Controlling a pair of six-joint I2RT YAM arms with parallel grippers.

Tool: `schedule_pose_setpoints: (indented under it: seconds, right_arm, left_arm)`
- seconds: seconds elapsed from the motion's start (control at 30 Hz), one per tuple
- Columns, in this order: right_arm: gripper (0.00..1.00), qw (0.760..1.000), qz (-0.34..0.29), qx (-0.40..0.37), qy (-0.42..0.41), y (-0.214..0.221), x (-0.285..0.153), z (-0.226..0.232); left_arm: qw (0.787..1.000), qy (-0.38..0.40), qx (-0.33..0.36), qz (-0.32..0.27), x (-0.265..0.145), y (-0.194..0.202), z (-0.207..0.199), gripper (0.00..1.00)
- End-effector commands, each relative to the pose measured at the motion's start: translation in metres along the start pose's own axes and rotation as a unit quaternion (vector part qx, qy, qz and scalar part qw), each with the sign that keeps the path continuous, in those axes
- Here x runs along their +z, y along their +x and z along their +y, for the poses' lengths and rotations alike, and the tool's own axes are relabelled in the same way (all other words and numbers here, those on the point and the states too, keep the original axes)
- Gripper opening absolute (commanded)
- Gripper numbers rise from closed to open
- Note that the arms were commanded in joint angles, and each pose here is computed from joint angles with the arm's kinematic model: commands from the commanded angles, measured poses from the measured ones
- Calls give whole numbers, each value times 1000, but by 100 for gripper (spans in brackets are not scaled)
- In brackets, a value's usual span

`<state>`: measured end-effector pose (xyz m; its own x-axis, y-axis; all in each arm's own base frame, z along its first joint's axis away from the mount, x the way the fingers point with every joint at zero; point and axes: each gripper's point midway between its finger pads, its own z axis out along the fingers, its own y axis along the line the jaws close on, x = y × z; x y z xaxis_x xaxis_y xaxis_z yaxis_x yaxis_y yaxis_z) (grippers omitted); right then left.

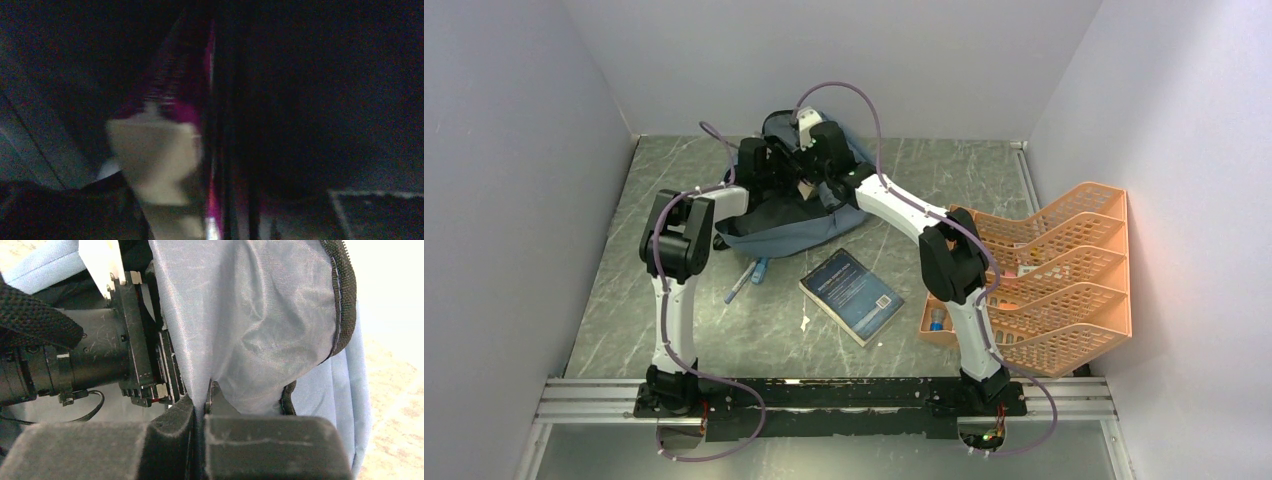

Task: Pack the student bag
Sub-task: Place the book in the student bag.

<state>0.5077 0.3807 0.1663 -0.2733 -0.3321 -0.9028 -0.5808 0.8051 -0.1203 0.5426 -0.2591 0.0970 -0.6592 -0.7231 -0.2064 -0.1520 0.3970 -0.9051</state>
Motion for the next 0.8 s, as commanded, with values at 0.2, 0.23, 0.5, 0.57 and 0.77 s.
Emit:
schedule_pose_setpoints:
  seconds: [0.2, 0.23, 0.5, 0.57, 0.77]
  right_arm:
    - [0, 998, -53, 15, -11, -38, -15, 2]
    - [0, 998, -53, 15, -10, -37, -15, 1]
    - [0, 999, -49, 12, 0, -33, -14, -6]
    - [0, 999, -47, 11, 4, -31, -13, -9]
    - [0, 999, -44, 10, 14, -28, -13, -16]
  left_arm:
    - [998, 7, 55, -6, 0, -8, -26, 79]
    - [998, 2, 56, -7, -1, -8, -25, 80]
    - [997, -43, 61, -11, -23, -14, -13, 80]
    - [996, -54, 63, -11, -30, -16, -9, 80]
    - [994, -81, 67, -7, -51, -18, 0, 81]
